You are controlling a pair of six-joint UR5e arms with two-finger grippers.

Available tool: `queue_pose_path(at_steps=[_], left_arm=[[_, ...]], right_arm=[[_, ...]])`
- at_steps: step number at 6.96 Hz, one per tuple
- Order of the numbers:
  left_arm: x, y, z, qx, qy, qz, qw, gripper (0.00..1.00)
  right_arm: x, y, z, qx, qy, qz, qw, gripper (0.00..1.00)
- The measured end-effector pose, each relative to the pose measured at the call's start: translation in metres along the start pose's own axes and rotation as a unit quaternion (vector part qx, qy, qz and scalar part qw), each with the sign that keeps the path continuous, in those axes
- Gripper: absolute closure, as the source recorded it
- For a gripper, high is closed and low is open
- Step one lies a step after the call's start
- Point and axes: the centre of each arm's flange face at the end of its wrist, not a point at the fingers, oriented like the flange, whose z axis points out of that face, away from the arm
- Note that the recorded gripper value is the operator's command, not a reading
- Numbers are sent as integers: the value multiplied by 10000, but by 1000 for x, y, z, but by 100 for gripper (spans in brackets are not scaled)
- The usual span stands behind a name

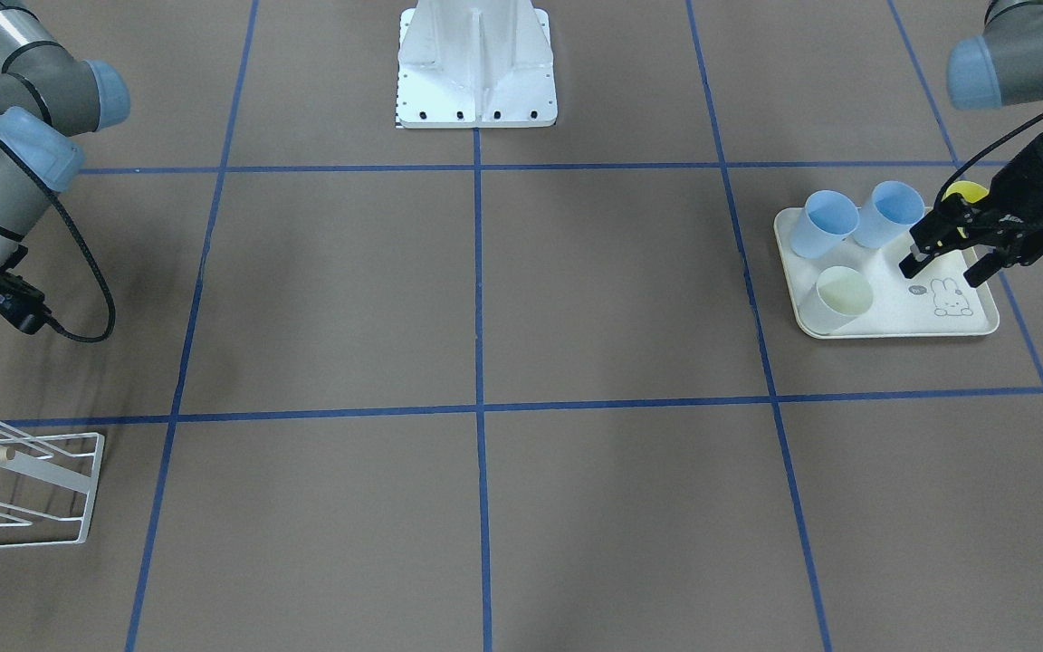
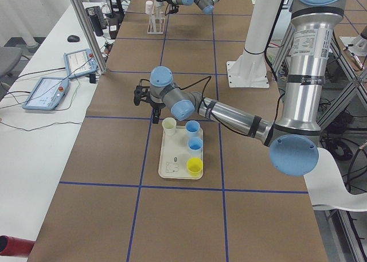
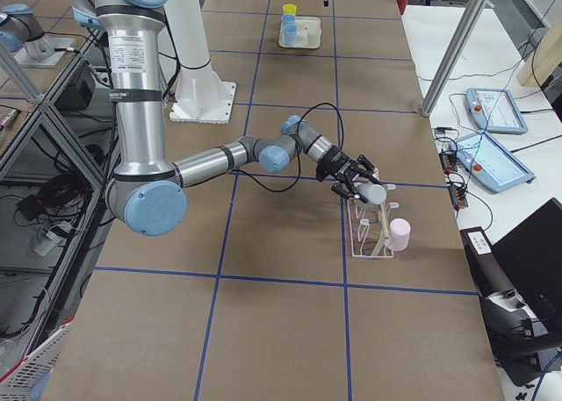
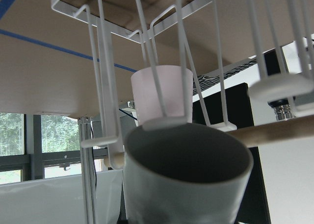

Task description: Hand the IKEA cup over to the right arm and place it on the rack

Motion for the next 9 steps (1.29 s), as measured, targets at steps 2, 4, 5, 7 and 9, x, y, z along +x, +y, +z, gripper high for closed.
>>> queue_pose_path(at_steps=[2, 4, 5, 7, 9], left_arm=[[0, 0, 0, 3, 3, 4, 10000, 0], [0, 0, 0, 1, 1, 2, 10000, 0], [0, 0, 0, 1, 1, 1, 10000, 0], [0, 0, 0, 1, 1, 1, 10000, 0], [-1, 0, 0, -3, -3, -5, 10000, 0]], right_arm=[[0, -8, 3, -12, -18, -56, 10000, 60], [3, -12, 1, 2, 0, -81, 10000, 2], [7, -13, 0, 11, 21, -52, 10000, 1], [13, -12, -1, 23, 48, -6, 10000, 1], [16, -12, -3, 28, 67, 17, 10000, 1]])
